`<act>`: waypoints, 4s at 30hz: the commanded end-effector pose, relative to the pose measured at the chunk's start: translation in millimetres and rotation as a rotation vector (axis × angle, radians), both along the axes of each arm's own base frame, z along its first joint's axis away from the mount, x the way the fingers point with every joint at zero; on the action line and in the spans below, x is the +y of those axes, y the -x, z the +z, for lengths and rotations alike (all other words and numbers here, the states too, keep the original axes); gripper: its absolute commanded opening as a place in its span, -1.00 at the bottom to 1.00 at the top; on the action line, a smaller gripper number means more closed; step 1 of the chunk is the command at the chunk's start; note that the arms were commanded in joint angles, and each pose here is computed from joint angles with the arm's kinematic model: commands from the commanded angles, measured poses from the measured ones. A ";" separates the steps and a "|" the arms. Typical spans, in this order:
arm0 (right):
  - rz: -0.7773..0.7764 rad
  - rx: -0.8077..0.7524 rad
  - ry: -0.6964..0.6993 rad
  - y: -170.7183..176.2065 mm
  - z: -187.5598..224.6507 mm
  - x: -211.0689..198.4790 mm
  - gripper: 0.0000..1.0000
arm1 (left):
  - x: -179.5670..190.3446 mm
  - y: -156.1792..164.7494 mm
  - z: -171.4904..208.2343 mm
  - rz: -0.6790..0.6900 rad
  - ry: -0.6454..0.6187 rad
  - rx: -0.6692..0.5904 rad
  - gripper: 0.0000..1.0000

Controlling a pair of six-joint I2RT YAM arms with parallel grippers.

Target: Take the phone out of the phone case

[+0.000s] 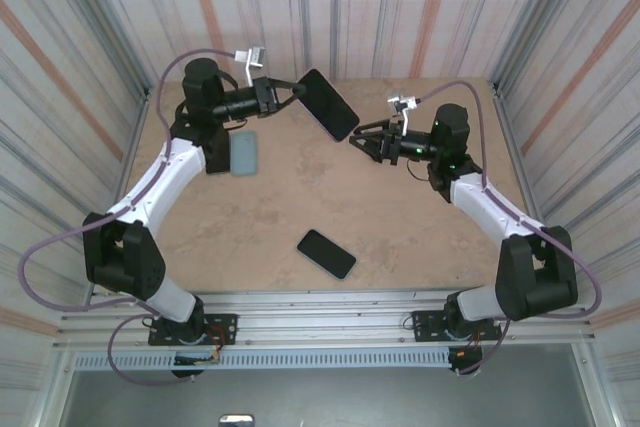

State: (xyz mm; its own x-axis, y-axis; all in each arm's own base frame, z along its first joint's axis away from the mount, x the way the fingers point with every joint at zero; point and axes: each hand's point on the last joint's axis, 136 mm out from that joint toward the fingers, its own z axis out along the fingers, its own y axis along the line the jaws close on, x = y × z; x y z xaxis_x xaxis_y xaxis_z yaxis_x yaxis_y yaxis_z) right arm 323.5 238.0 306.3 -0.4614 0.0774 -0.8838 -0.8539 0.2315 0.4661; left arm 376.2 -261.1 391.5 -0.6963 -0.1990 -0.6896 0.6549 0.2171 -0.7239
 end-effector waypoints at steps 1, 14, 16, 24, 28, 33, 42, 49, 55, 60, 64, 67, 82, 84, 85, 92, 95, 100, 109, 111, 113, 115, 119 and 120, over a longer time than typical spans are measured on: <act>0.099 -0.126 0.121 22.7 -8.6 2.0 0.20 | 5.1 38.2 25.9 -0.160 -0.067 -0.294 -1.00; 0.258 -0.264 0.315 38.1 -31.9 23.1 0.01 | 24.2 74.4 16.8 -0.310 -0.134 -0.590 -1.00; 0.268 -0.279 0.332 36.9 -32.6 27.4 -0.02 | 25.6 78.2 14.0 -0.315 -0.147 -0.603 -1.00; 0.304 -0.319 0.402 31.0 -39.6 38.0 -0.16 | 28.2 81.8 12.1 -0.335 -0.140 -0.596 -1.00; 0.316 -0.335 0.404 31.9 -39.5 42.0 -0.30 | 27.5 79.3 10.3 -0.342 -0.135 -0.588 -1.00; 0.334 -0.334 0.412 33.2 -42.3 44.0 -0.45 | 26.9 77.7 8.7 -0.348 -0.131 -0.577 -1.00; 0.337 -0.359 0.429 32.1 -39.6 48.2 -0.60 | 26.9 81.1 7.4 -0.368 -0.117 -0.559 -1.00; 0.309 -0.402 0.473 27.3 -40.4 51.7 -0.72 | 26.1 85.3 5.5 -0.395 -0.095 -0.515 -1.00; 0.269 -0.464 0.553 21.5 -42.6 52.0 -0.75 | 27.2 94.8 6.7 -0.426 -0.069 -0.480 -1.00; 0.230 -0.528 0.573 17.6 -34.2 55.9 -0.78 | 27.1 100.9 7.2 -0.453 -0.046 -0.458 -1.00; 0.158 -0.612 0.596 10.0 -29.3 57.6 -0.78 | 26.6 104.6 7.3 -0.470 -0.033 -0.439 -1.00; 0.122 -0.644 0.585 6.6 -21.8 57.2 -0.78 | 27.0 106.6 7.5 -0.480 -0.023 -0.427 -1.00; 0.065 -0.756 0.614 4.5 -8.9 62.3 -0.78 | 22.6 109.5 3.3 -0.508 -0.008 -0.404 -1.00; 0.055 -0.768 0.610 3.9 -6.5 62.7 -0.77 | 22.0 109.0 2.6 -0.508 -0.009 -0.405 -1.00; 0.055 -0.767 0.607 3.9 -6.5 63.1 -0.77 | 21.9 108.7 2.3 -0.508 -0.009 -0.404 -1.00; 0.064 -0.739 0.528 7.6 3.4 67.4 -0.76 | 19.5 108.7 -0.2 -0.517 -0.006 -0.397 -1.00; 0.066 -0.726 0.496 8.1 6.8 69.7 -0.75 | 18.4 108.4 -1.2 -0.521 -0.005 -0.392 -1.00; 0.015 -0.745 0.515 -2.1 6.4 68.8 -0.75 | 16.1 109.4 -0.4 -0.535 0.003 -0.386 -1.00; -0.058 -0.771 0.503 -10.6 12.1 64.0 -0.72 | 15.4 106.7 -1.9 -0.536 0.004 -0.378 -1.00; -0.083 -0.791 0.509 -13.0 14.6 62.0 -0.72 | 15.3 106.5 -2.0 -0.534 0.002 -0.377 -1.00; -0.087 -0.799 0.505 -12.1 16.1 61.5 -0.71 | 15.6 105.0 -2.4 -0.527 -0.003 -0.381 -1.00; -0.093 -0.802 0.510 -13.4 15.4 61.0 -0.71 | 15.0 103.2 -3.4 -0.524 -0.006 -0.380 -1.00; -0.104 -0.817 0.532 -14.4 11.8 60.2 -0.70 | 15.4 102.8 -1.9 -0.524 -0.005 -0.381 -1.00; -0.104 -0.818 0.527 -13.2 12.6 60.0 -0.70 | 15.6 101.5 -2.6 -0.517 -0.010 -0.382 -1.00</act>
State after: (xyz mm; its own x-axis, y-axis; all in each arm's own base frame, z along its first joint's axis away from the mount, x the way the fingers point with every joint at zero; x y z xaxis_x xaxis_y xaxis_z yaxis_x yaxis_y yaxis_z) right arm 315.0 298.8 258.2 0.1233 -0.4882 -0.8640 -0.9355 0.2334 -0.2654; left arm 309.2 -236.0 385.3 -0.2155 0.0787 -0.9733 0.9754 -0.0312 -0.2184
